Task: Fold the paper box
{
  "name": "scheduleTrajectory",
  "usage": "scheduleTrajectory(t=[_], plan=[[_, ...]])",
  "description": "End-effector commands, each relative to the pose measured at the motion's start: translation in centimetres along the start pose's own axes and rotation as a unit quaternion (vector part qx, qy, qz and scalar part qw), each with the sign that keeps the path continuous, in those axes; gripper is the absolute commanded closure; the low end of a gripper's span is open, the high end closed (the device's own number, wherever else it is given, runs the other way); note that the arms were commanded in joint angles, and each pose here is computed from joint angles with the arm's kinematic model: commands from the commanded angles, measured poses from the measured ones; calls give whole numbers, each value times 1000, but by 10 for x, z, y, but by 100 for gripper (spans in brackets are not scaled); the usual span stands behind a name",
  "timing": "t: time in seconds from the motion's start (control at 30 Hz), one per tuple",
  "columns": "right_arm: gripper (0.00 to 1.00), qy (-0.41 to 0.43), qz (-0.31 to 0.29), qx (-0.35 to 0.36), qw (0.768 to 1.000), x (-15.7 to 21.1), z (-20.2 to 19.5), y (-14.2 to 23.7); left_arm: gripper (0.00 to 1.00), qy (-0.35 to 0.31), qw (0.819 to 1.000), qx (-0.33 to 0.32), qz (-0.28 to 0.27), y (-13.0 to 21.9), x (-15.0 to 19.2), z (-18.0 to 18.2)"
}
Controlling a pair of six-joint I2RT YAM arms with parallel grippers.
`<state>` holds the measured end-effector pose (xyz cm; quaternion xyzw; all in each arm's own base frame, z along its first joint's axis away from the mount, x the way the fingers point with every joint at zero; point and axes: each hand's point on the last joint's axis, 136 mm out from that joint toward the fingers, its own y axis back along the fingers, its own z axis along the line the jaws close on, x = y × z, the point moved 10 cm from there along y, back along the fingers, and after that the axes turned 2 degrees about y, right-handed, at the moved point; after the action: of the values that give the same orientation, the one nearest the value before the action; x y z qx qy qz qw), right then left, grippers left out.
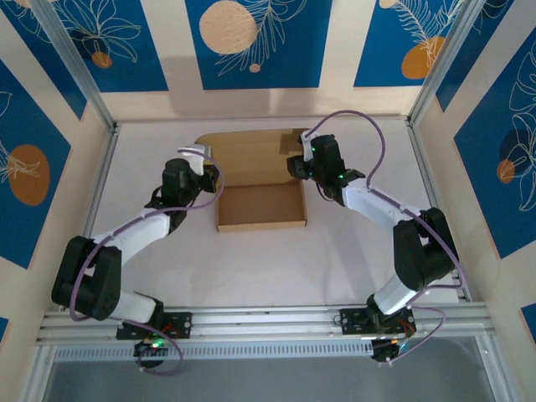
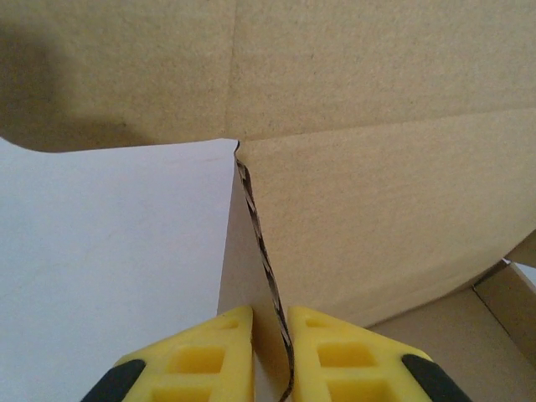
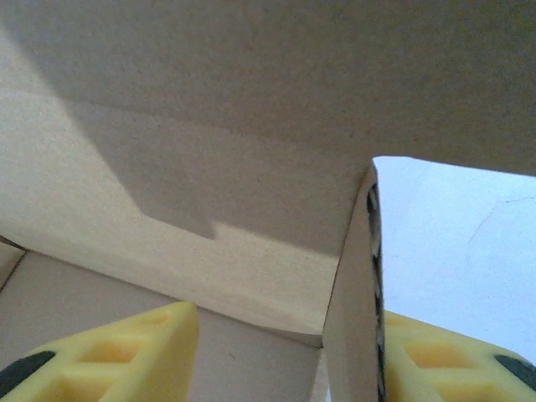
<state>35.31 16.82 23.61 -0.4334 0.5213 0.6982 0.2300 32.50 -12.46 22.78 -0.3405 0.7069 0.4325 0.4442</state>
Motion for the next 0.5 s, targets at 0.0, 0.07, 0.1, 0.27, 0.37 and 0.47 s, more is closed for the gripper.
scheduleTrajectory(t=[0.0, 0.07, 0.1, 0.27, 0.37, 0.47], plan=[[49, -37, -56, -65, 996, -12, 21, 21, 84, -9, 996, 83, -39, 10, -10, -33], [49, -48, -72, -69, 994, -8, 19, 28, 84, -12, 995, 87, -45, 13, -5, -35], [50, -57, -77, -65, 993, -6, 18, 31, 84, -11, 995, 87, -48, 14, -2, -35], [51, -105, -118, -58, 986, 3, 22, 44, 84, 3, 994, 88, -72, 20, 11, -36], [51, -100, -143, -39, 984, 10, 30, 48, 83, -4, 993, 85, -79, 23, 16, -39], [51, -112, -162, -33, 980, 22, 31, 48, 83, -4, 993, 74, -88, 22, 21, -38]])
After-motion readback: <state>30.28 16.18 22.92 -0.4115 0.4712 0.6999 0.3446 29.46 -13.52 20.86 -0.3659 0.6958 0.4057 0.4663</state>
